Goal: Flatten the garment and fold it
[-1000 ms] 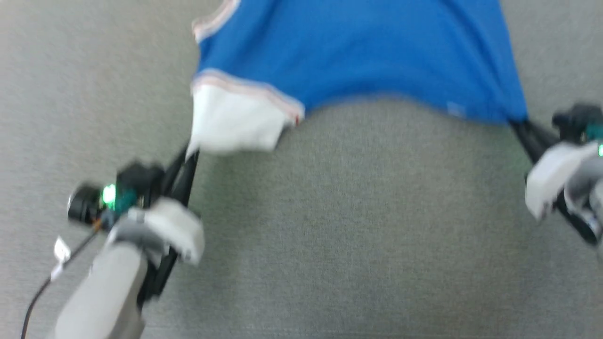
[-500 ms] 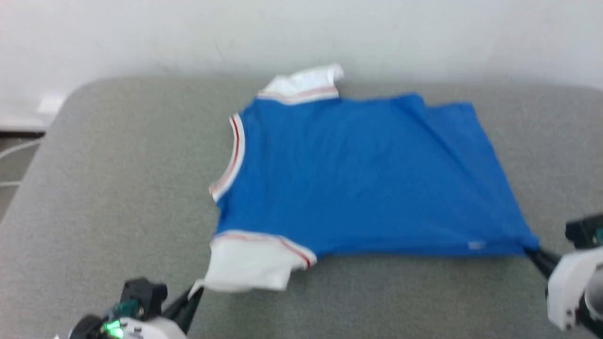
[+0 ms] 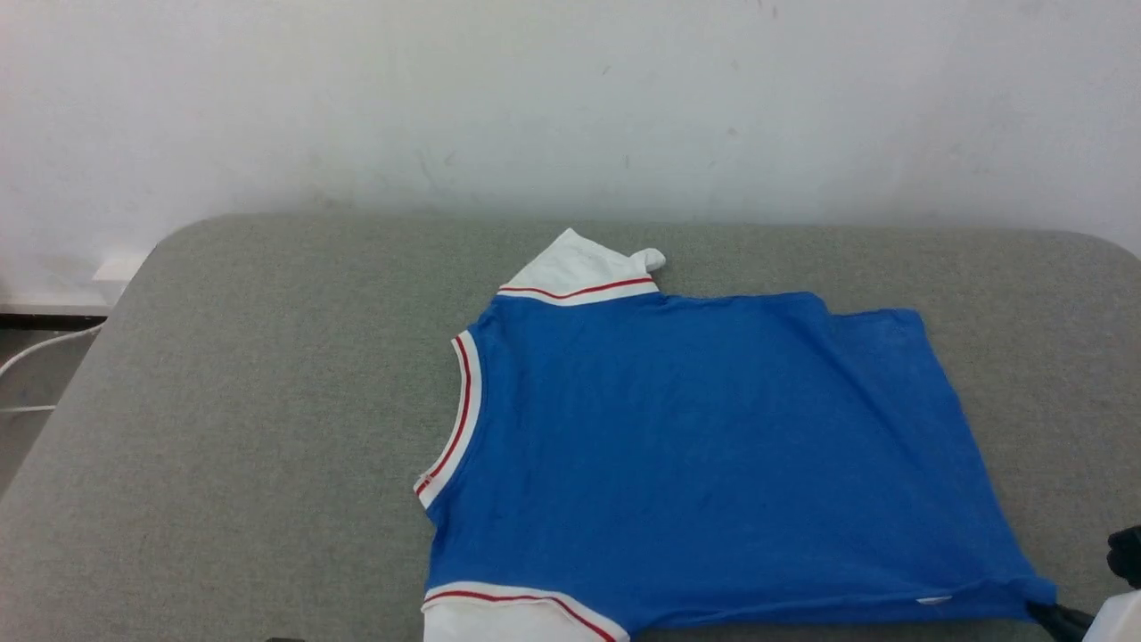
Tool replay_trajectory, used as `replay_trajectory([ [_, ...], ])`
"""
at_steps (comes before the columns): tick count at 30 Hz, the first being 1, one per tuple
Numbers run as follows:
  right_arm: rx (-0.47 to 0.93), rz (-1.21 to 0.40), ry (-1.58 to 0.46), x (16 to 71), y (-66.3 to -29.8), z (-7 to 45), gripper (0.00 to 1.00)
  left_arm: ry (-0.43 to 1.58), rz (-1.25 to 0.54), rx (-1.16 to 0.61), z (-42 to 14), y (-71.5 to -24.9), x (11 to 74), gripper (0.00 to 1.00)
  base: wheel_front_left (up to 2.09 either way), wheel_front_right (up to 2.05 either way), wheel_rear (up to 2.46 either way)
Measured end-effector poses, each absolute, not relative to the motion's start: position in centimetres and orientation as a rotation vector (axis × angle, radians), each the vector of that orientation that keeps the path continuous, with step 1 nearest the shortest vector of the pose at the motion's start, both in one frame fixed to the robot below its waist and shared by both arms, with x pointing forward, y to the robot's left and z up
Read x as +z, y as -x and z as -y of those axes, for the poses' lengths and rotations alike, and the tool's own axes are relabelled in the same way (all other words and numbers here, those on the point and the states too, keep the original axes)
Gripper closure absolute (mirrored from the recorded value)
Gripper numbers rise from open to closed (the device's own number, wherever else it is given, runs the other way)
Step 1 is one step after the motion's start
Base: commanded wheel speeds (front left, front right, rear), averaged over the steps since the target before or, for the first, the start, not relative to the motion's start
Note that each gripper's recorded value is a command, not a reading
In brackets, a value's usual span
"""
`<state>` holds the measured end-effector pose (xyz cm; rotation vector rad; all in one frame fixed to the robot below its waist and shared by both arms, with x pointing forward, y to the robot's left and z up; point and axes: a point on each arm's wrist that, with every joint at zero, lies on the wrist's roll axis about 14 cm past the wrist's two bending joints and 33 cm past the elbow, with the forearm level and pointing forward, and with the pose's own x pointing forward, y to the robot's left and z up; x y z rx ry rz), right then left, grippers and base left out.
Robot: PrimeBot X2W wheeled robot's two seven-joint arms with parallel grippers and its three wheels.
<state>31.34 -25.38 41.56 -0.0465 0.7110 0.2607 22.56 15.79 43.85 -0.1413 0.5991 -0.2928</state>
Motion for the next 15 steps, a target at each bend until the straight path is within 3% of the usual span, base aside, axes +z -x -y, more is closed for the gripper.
replay_trajectory([
  [4, 0.256, -0.631, 0.027, 43.3, -32.5, 24.8, 1.0, 0.154, -0.511, -0.281, -15.9, -24.4, 45.3, 1.0, 0.0, 0.0, 0.0],
  [10, 0.253, -0.521, 0.001, 45.8, -34.9, 23.9, 1.0, 0.164, -0.224, -0.266, -15.7, -30.4, 50.9, 1.0, 0.0, 0.0, 0.0],
  [15, 0.228, -0.5, 0.015, 46.4, -37.2, 24.3, 1.0, 0.16, -0.162, -0.273, -15.0, -34.5, 52.0, 1.0, 0.0, 0.0, 0.0],
])
